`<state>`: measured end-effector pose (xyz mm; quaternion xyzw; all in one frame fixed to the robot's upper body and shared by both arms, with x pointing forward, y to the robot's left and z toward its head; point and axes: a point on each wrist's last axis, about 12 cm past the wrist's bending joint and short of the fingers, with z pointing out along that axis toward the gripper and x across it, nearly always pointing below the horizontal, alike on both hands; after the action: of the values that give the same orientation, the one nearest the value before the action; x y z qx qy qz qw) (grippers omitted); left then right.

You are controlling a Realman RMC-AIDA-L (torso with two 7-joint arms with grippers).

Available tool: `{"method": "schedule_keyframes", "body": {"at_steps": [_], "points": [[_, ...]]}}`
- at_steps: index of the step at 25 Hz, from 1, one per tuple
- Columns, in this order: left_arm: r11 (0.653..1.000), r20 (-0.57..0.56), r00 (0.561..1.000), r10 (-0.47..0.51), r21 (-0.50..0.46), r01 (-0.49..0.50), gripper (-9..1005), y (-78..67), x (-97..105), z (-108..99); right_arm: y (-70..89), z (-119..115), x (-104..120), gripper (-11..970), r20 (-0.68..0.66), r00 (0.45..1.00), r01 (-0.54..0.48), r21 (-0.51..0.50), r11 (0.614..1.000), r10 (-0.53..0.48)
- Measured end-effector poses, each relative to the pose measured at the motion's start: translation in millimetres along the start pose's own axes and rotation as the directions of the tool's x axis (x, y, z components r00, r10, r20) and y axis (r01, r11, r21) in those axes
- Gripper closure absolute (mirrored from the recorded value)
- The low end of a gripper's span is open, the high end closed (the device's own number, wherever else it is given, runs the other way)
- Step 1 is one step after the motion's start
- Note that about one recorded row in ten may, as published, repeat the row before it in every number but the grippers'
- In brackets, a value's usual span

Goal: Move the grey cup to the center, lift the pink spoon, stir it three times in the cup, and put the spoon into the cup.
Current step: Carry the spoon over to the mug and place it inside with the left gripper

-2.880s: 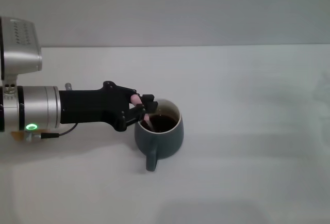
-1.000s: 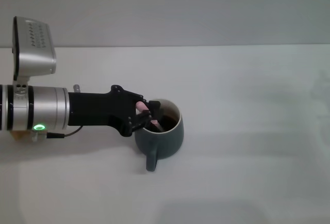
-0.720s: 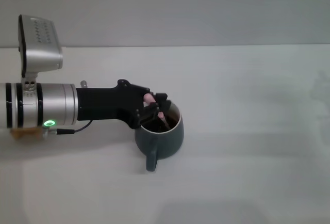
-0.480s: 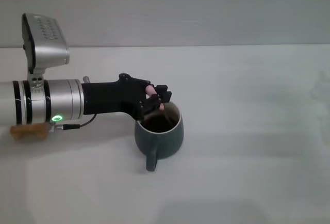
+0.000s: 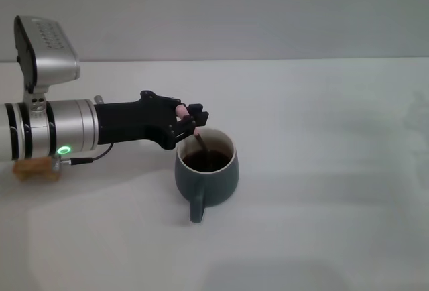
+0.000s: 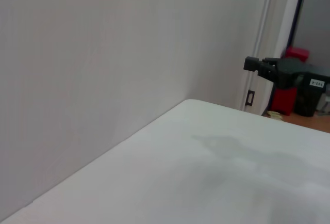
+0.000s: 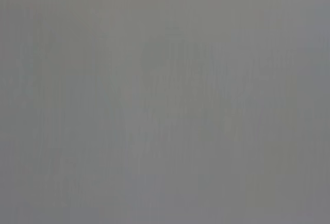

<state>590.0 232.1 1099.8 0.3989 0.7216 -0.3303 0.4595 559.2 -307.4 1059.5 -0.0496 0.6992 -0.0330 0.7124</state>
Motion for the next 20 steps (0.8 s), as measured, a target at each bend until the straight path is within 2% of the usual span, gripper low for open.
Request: {"method": "schedule_keyframes", "body": {"at_steps": [10, 20], "points": [[1.000, -0.036, 0.999, 0.006, 0.012, -0.006, 851, -3.4, 2, -18, 0.0, 0, -1, 954, 0.004, 1.000, 0.001, -0.002, 1.000, -0.001], [0.995, -0.051, 0.999, -0.010, 0.100, 0.015, 851, -16.1, 5, -22, 2.4, 1, -2, 955, 0.001, 1.000, 0.005, -0.014, 1.000, -0.005]]}}
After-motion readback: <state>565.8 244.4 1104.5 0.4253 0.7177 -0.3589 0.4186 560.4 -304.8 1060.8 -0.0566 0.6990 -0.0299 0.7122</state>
